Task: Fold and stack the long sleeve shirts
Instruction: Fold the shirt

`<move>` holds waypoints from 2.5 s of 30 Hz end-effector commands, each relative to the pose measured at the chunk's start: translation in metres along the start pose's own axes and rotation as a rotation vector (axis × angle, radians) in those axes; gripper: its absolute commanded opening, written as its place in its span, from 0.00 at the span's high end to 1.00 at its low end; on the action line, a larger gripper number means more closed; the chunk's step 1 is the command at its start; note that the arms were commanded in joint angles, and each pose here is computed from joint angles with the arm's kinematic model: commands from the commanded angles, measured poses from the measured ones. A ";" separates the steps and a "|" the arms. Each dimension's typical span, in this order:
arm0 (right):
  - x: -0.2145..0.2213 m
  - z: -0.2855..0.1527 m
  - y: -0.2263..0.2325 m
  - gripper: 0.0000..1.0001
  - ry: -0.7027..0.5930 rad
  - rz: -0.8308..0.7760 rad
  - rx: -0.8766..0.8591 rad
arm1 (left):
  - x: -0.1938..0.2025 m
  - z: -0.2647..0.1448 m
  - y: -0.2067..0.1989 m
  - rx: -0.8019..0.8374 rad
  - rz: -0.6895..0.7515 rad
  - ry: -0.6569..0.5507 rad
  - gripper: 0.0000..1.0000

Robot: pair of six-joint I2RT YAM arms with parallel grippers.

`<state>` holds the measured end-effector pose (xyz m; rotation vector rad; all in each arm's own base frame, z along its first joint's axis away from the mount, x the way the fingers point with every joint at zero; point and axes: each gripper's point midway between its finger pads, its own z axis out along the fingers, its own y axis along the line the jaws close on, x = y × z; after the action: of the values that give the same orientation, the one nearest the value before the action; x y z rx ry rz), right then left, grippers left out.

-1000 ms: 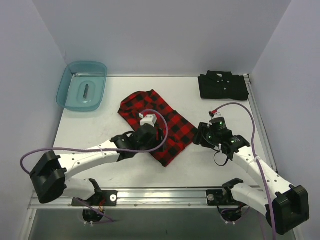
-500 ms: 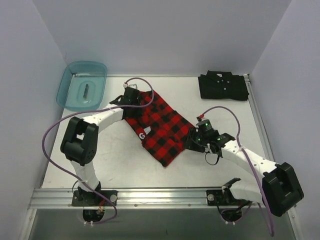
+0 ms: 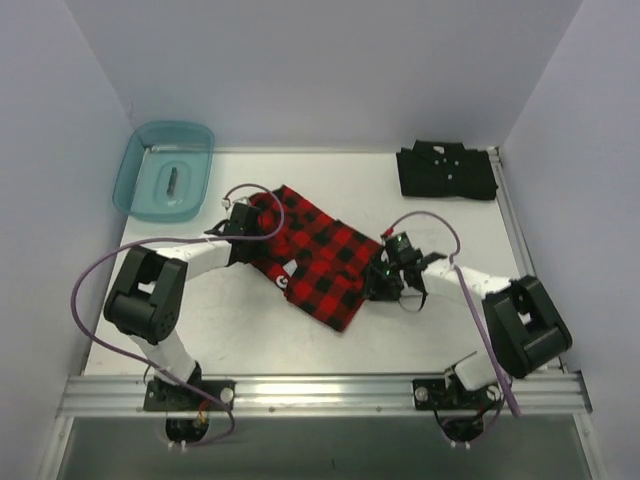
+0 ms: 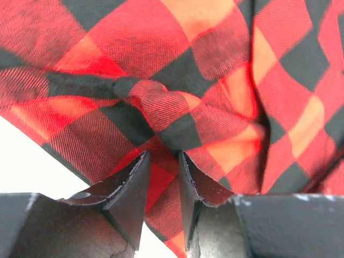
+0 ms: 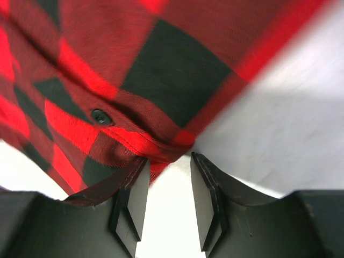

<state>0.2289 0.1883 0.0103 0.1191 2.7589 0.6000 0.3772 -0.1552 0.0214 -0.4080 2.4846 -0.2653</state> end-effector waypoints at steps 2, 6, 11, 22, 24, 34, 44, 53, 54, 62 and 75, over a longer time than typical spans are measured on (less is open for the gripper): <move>-0.009 0.003 -0.038 0.63 0.048 -0.021 0.099 | 0.068 -0.031 0.052 -0.100 -0.166 0.106 0.62; -0.034 -0.003 -0.047 0.63 0.029 -0.029 0.123 | 0.100 -0.058 0.071 -0.090 -0.264 0.111 0.61; -0.069 -0.017 -0.045 0.63 -0.027 -0.047 0.140 | 0.114 -0.101 0.064 0.017 -0.299 0.036 0.49; -0.039 -0.070 -0.026 0.39 -0.148 0.049 0.020 | 0.064 -0.195 -0.009 0.248 0.152 -0.233 0.03; -0.034 -0.076 -0.023 0.34 -0.161 0.072 -0.004 | 0.075 -0.203 -0.033 0.264 0.280 -0.246 0.03; -0.013 -0.076 0.006 0.37 -0.173 0.089 -0.140 | 0.140 -0.158 -0.067 0.222 0.251 -0.065 0.26; -0.016 -0.040 0.018 0.38 -0.141 0.074 -0.109 | 0.166 -0.124 -0.071 0.165 0.216 0.021 0.39; -0.009 -0.031 0.012 0.38 -0.130 0.074 -0.109 | 0.176 -0.116 -0.080 0.183 0.196 0.060 0.63; -0.007 -0.029 0.011 0.38 -0.122 0.075 -0.102 | 0.175 -0.118 -0.083 0.190 0.197 0.058 0.69; 0.003 -0.008 -0.004 0.39 -0.078 0.088 -0.059 | 0.143 -0.137 -0.081 0.188 0.285 -0.021 0.97; -0.003 -0.026 0.007 0.40 -0.108 0.076 -0.090 | 0.155 -0.107 -0.031 0.038 0.314 0.049 0.91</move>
<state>0.2270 0.1868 0.0209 0.2393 2.6498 0.7239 0.2073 -0.2420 0.0501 -0.0133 2.4941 -0.2761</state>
